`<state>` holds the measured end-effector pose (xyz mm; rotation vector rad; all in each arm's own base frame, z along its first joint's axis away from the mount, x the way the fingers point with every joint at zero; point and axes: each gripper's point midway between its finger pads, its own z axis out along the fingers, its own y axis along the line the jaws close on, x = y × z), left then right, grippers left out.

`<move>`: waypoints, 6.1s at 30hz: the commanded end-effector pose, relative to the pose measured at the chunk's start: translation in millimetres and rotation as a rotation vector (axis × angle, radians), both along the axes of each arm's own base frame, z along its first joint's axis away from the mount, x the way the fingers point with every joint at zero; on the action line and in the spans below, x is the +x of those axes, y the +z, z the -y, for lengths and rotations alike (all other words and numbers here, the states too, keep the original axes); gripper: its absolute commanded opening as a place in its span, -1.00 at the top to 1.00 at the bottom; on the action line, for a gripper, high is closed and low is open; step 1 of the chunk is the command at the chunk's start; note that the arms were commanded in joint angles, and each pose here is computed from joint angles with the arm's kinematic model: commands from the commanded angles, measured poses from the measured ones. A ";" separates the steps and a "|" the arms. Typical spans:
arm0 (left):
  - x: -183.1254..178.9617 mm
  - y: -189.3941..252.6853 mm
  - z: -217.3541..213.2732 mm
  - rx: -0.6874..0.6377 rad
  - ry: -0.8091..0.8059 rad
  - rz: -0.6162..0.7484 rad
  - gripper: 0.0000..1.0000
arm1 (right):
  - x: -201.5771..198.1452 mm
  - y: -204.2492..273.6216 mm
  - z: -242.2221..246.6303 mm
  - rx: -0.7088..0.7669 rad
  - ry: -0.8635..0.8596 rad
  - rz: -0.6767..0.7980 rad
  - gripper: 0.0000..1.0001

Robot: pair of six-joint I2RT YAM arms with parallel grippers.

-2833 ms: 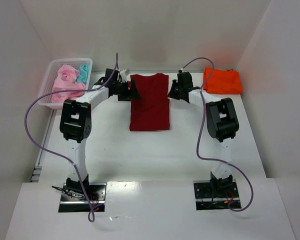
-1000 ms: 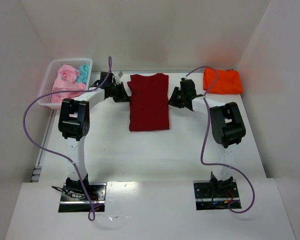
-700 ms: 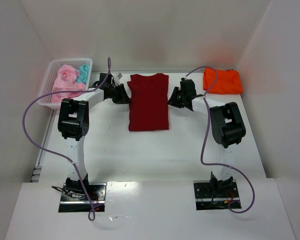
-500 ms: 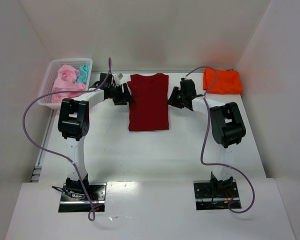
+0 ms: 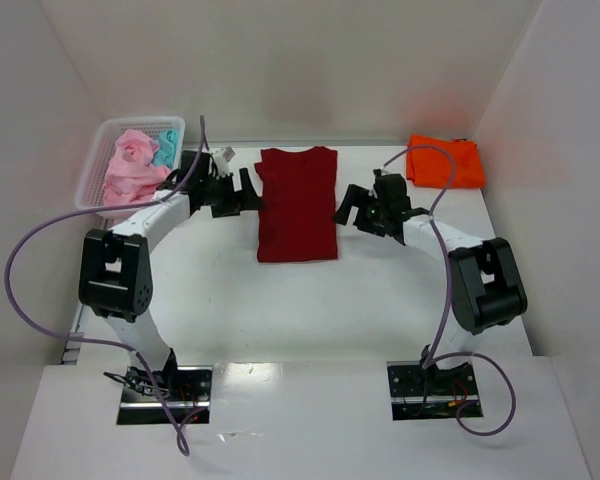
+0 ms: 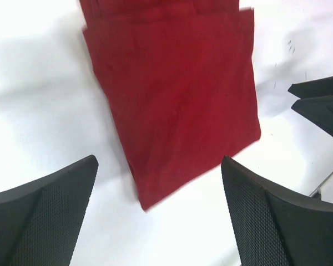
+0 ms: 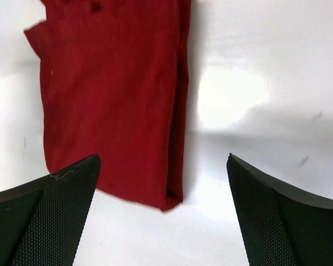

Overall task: Fold and stack the t-shirts
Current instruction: Fold the folded rectangular tshirt in 1/3 of the way, then grab one side of the 2/3 rectangular tshirt with both arms, then fold the long partially folded tshirt into a neat square, then smooth out wrinkles on the folded tshirt

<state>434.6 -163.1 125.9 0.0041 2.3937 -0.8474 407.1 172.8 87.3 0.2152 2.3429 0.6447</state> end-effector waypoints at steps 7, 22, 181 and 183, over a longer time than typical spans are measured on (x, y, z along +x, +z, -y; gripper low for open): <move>-65.2 -40.9 17.3 0.094 0.087 -0.157 -1.00 | -36.7 -5.5 -7.5 0.008 0.040 -0.034 -1.00; -72.5 -68.3 11.9 0.111 0.225 -0.170 -0.69 | -64.7 -43.0 -27.8 0.000 0.035 -0.097 -0.48; 121.6 -36.7 99.9 -0.133 -0.116 0.013 0.33 | 6.7 -38.5 -2.8 0.086 -0.116 -0.097 0.88; 123.9 -37.8 100.5 -0.133 -0.116 0.011 0.33 | 1.4 -39.4 1.4 0.074 -0.128 -0.102 0.88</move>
